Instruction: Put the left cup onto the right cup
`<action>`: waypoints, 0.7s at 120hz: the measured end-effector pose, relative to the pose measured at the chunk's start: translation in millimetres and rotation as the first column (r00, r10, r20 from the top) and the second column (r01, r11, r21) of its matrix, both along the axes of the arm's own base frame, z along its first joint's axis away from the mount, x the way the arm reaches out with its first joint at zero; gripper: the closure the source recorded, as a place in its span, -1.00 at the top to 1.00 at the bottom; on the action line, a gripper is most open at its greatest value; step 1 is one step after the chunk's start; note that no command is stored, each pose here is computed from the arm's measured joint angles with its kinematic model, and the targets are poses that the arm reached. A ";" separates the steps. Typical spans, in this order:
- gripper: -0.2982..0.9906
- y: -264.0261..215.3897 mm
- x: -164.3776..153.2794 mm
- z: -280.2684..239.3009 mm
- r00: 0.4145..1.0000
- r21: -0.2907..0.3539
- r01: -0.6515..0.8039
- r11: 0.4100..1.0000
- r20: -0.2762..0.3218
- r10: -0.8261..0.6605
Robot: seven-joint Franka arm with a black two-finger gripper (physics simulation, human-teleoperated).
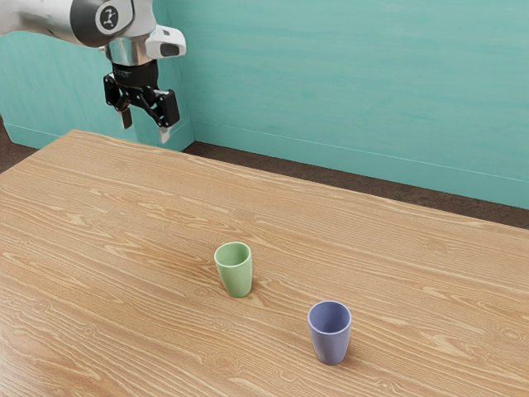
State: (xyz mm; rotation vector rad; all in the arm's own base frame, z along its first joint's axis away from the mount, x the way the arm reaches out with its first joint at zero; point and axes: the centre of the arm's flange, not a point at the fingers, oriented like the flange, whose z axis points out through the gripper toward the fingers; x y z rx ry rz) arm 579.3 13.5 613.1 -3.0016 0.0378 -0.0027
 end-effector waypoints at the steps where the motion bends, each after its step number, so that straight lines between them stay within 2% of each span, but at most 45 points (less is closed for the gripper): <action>1: 0.54 -0.1 0.0 0.0 1.000 0.000 0.000 1.000 0.000 0.000; 46: 0.54 -16.1 4.1 -2.6 0.999 -0.004 0.031 1.000 0.012 -0.031; 84: 0.54 -42.2 6.2 -36.9 0.999 -0.009 0.044 0.999 -0.005 -0.044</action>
